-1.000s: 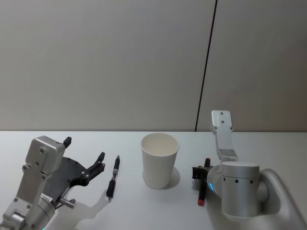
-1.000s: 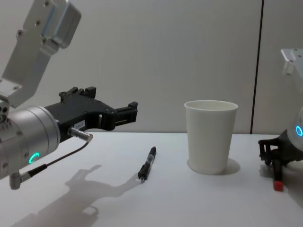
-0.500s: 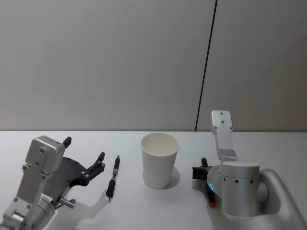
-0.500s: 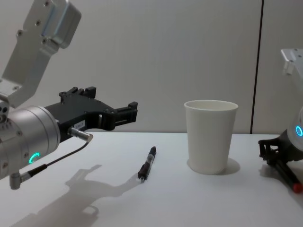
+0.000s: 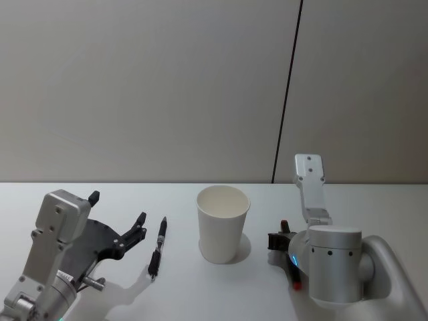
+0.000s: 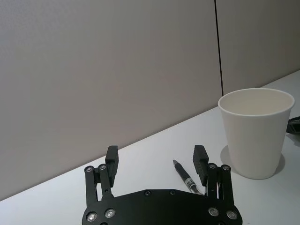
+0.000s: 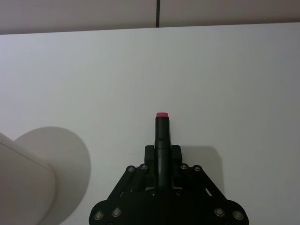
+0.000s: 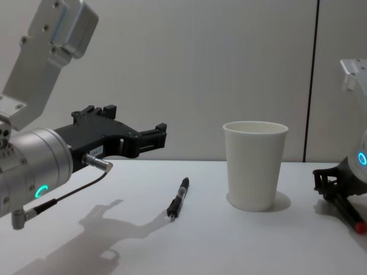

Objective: Place the pen into the pen holder.

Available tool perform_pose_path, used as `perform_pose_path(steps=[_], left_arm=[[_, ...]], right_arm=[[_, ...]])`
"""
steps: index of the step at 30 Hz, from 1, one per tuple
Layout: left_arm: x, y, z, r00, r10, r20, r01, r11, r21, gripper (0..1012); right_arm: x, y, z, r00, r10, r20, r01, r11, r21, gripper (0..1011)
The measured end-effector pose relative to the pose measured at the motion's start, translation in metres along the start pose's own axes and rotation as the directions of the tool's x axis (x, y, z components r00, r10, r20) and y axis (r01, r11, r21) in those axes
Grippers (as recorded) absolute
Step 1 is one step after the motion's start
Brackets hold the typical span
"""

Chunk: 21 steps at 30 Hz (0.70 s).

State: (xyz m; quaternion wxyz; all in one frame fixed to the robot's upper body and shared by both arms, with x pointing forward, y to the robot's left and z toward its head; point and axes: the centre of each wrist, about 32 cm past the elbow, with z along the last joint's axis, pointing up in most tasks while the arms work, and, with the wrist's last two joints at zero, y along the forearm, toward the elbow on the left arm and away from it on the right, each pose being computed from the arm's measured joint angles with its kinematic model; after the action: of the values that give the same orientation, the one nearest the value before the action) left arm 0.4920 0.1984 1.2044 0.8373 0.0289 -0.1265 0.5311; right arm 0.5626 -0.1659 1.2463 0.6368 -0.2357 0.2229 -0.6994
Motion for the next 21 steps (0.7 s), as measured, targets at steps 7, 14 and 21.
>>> perform_pose_path(steps=[7, 14, 21], left_arm=[[0.0, 0.0, 0.0, 1.0, 0.0, 0.0, 0.0, 1.0, 0.0, 1002], [0.0, 0.0, 0.0, 1.0, 0.0, 0.0, 0.0, 1.0, 0.0, 1002], [0.0, 0.0, 0.0, 1.0, 0.0, 0.0, 0.0, 1.0, 0.0, 1002]], right_arm=[[-0.0001, -0.0001, 0.0, 1.0, 0.003, 0.0, -0.003, 1.0, 0.0, 207], [0.0017, 0.0014, -0.0005, 0.999, 0.032, -0.009, -0.032, 0.999, 0.023, 207], [0.0096, 0.0081, 0.0064, 0.996, 0.081, -0.029, -0.078, 0.994, 0.083, 207]])
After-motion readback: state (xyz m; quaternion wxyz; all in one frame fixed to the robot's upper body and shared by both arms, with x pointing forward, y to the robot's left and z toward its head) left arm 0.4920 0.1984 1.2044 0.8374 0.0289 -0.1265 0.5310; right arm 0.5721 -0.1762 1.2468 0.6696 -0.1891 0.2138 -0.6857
